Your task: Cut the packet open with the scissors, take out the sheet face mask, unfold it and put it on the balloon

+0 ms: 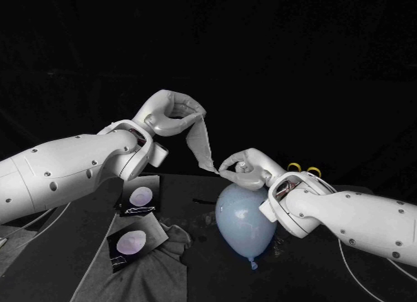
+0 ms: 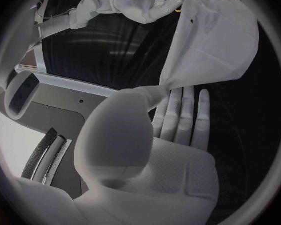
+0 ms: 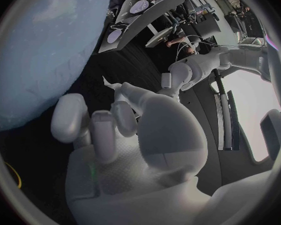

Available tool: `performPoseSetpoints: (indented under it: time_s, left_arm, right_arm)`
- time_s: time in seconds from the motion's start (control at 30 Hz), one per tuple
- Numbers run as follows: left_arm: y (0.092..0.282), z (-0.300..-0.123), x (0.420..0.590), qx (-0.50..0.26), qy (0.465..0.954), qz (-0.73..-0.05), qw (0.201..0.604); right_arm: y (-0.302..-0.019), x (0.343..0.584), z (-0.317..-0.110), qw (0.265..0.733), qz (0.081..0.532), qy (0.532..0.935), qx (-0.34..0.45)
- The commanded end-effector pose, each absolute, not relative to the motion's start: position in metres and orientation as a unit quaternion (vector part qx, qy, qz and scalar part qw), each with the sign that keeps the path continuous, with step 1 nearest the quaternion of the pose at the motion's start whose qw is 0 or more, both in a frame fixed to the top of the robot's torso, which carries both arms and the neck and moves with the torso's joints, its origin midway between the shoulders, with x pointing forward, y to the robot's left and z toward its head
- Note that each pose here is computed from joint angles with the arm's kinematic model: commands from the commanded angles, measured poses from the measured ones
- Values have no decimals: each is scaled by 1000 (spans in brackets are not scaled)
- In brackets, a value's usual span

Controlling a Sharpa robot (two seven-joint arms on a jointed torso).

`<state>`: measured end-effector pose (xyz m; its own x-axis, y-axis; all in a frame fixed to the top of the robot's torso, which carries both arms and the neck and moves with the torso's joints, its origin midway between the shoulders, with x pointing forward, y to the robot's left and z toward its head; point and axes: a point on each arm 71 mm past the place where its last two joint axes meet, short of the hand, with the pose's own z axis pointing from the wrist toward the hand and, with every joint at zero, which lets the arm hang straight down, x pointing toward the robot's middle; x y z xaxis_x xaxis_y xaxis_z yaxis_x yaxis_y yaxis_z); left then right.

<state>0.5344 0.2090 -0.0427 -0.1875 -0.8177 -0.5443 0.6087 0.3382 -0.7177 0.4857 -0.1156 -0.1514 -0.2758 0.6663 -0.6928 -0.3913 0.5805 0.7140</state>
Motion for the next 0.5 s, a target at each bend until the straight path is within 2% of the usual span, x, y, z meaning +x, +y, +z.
performPoseSetpoints:
  time_s: [0.03, 0.3, 0.5]
  left_arm:
    - [208, -40, 533, -116, 511, -589, 615]
    - [212, -40, 531, -129, 511, -601, 601]
    - [212, -40, 529, -128, 512, -609, 592]
  right_arm:
    - [-124, 489, -147, 581, 489, 630, 162]
    - [-153, 506, -134, 571, 518, 589, 242]
    - [-168, 520, -125, 579, 522, 571, 259]
